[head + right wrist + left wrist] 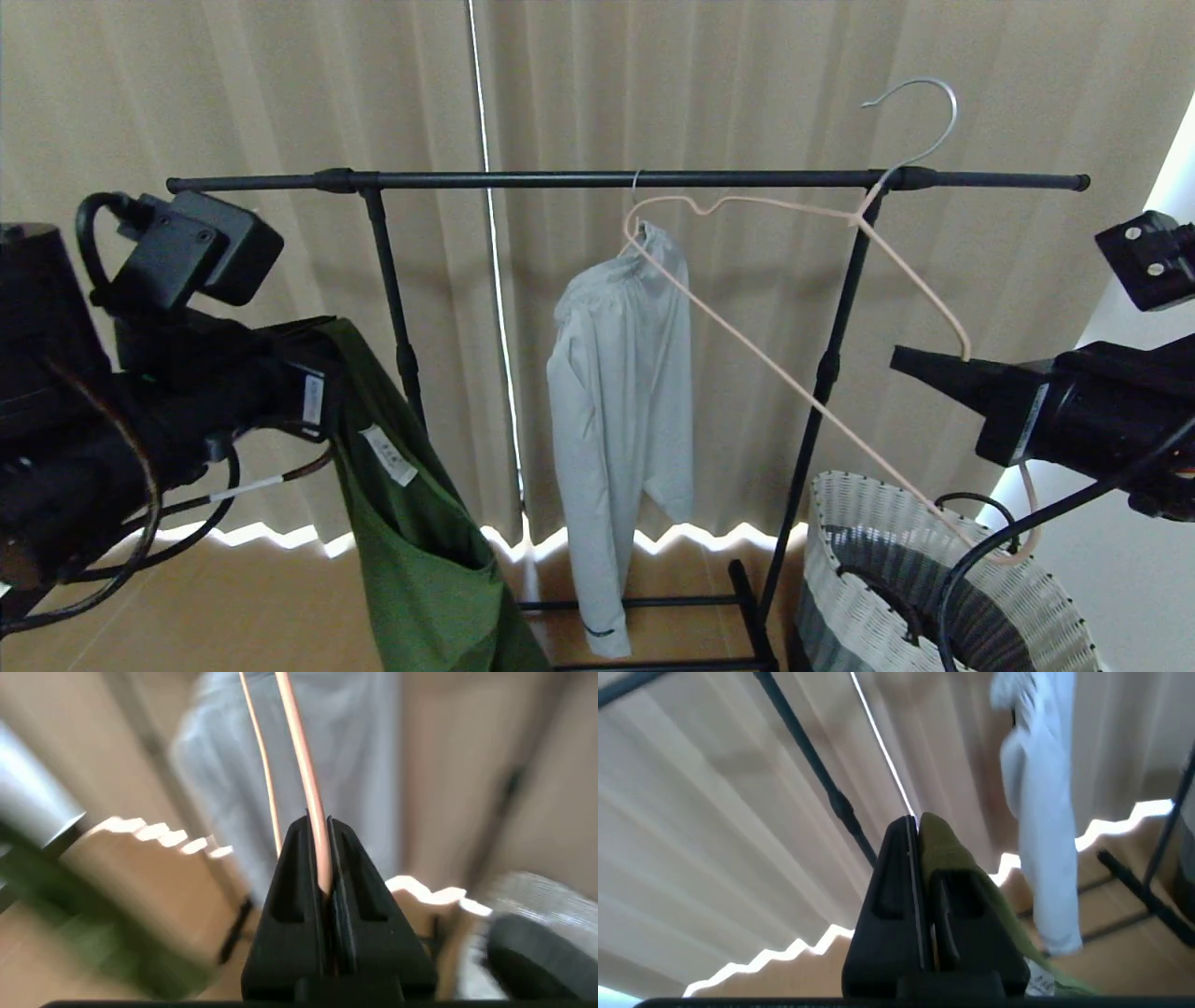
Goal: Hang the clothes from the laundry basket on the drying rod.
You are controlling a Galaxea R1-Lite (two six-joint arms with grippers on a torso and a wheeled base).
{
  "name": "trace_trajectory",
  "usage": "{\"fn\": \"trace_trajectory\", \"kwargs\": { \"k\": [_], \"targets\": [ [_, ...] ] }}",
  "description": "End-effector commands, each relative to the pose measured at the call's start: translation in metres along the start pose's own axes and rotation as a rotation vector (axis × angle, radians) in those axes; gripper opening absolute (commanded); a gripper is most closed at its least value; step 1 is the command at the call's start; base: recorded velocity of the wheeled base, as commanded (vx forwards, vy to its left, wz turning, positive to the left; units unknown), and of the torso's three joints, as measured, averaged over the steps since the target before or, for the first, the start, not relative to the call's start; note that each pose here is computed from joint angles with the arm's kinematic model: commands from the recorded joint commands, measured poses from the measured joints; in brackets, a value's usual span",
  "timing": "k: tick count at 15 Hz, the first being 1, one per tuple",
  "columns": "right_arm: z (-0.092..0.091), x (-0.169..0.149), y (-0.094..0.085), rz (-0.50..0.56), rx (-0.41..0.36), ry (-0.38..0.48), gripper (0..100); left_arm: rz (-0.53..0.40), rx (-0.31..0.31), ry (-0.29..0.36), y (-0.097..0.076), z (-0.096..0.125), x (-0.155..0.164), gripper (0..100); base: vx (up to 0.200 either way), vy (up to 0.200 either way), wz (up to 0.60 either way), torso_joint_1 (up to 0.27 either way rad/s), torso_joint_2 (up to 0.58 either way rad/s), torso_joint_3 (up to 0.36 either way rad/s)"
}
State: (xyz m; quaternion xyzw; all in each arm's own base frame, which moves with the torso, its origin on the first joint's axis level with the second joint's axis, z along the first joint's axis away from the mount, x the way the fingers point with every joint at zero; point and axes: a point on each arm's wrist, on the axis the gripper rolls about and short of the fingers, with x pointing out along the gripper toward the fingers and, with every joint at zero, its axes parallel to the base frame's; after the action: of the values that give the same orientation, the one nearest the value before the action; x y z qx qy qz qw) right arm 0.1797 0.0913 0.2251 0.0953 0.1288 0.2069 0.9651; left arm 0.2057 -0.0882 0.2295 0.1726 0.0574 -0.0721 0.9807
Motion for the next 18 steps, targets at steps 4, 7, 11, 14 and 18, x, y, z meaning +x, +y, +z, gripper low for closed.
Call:
{"fn": "trace_trajectory", "kwargs": {
  "k": [4, 7, 11, 14, 18],
  "targets": [
    [-0.033, -0.006, 0.040, 0.210, -0.033, 0.127, 0, 0.136, -0.106, 0.051, -0.031, 0.019, 0.057, 0, 0.000, 0.000, 0.00, 0.000, 0.00, 0.000],
    [-0.040, -0.012, 0.053, 0.279, -0.030, 0.154, 0, 0.147, -0.125, 0.036, -0.031, 0.025, 0.062, 0, 0.000, 0.000, 0.00, 0.000, 0.00, 0.000],
    [-0.048, -0.015, 0.060, 0.321, -0.047, 0.185, 0, 0.148, -0.142, 0.035, -0.031, 0.025, 0.063, 0, 0.000, 0.000, 0.00, 0.000, 0.00, 0.000],
    [-0.048, -0.015, 0.060, 0.321, -0.047, 0.185, 0, 0.148, -0.143, 0.035, -0.032, 0.025, 0.062, 0, 0.000, 0.000, 0.00, 0.000, 0.00, 0.000],
    [-0.048, -0.013, 0.061, 0.325, -0.047, 0.188, 0, 0.134, -0.141, 0.034, -0.035, 0.025, 0.061, 0, 0.000, 0.000, 0.00, 0.000, 0.00, 0.000]
  ]
}}
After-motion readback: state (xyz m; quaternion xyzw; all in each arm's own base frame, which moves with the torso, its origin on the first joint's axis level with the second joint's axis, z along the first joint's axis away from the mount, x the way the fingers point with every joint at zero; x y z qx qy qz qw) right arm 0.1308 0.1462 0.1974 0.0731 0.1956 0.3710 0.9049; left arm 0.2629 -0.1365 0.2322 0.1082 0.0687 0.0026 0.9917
